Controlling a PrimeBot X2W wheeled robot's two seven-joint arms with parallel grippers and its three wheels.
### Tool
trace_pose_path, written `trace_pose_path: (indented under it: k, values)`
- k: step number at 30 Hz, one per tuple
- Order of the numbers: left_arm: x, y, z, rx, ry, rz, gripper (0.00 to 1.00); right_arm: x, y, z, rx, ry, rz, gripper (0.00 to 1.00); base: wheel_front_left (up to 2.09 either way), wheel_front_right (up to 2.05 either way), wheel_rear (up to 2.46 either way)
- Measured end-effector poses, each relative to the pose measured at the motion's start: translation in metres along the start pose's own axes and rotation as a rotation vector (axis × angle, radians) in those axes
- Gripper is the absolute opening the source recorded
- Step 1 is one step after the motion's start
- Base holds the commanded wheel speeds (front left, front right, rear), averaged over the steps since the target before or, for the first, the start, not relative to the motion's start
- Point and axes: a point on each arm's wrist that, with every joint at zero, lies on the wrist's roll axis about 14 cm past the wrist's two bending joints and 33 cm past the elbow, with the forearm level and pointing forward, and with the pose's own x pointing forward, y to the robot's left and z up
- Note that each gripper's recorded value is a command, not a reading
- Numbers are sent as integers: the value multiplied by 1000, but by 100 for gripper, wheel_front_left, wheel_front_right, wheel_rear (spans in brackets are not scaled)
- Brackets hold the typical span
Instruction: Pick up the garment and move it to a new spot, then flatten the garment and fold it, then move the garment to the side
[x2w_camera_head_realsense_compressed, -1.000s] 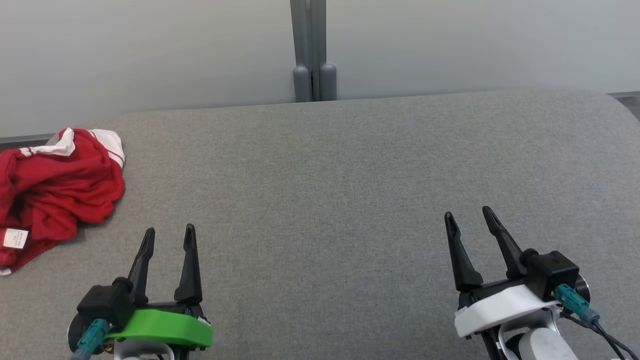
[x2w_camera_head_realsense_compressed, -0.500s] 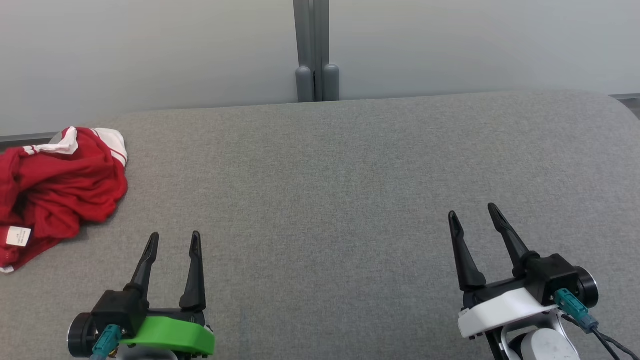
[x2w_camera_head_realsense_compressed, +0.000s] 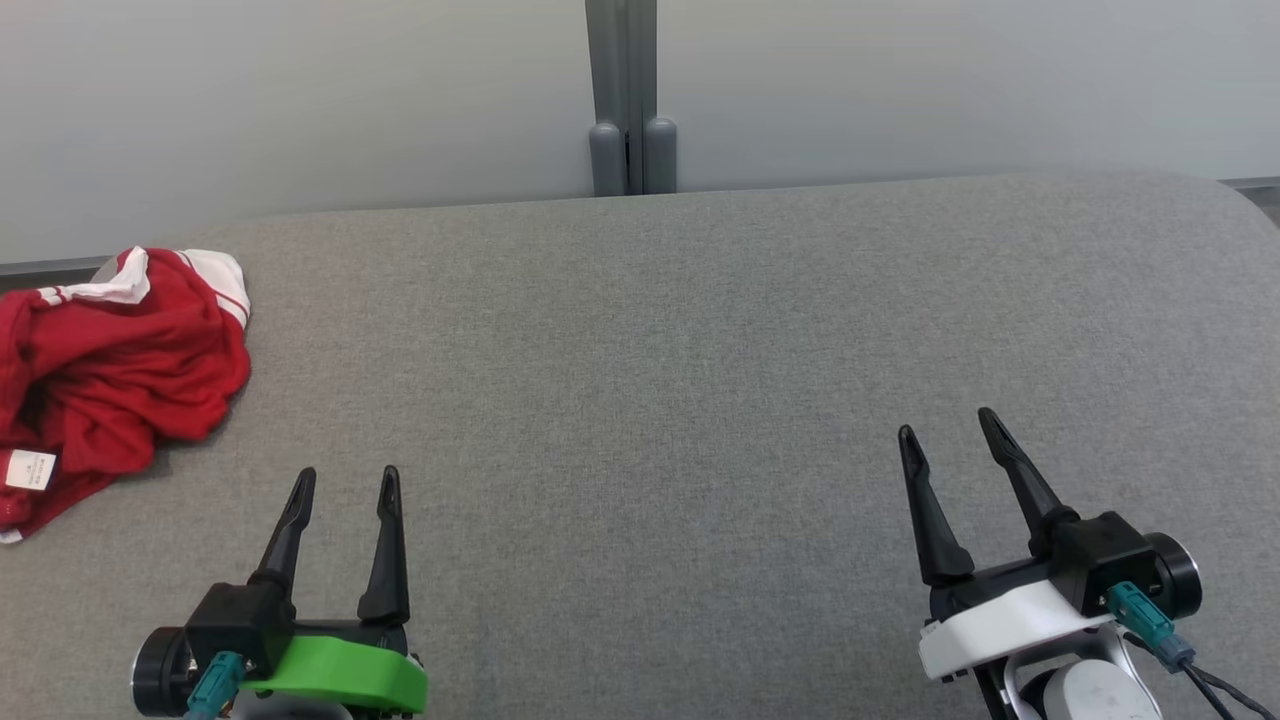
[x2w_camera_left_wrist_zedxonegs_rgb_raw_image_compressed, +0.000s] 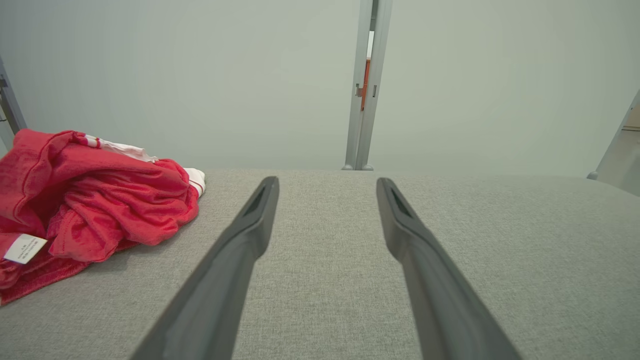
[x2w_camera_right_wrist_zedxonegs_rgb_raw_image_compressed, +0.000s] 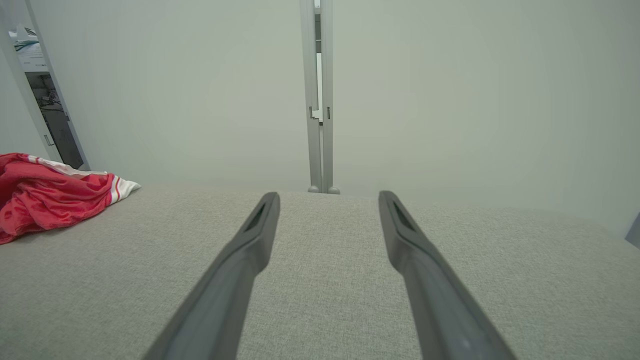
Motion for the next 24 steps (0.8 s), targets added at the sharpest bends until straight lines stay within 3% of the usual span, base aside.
trace_pose_path:
  k: [24]
  values:
    - [-5,6,-5,-2,18,21,100,5,14,-7,11,18,45,100,0,0,0]
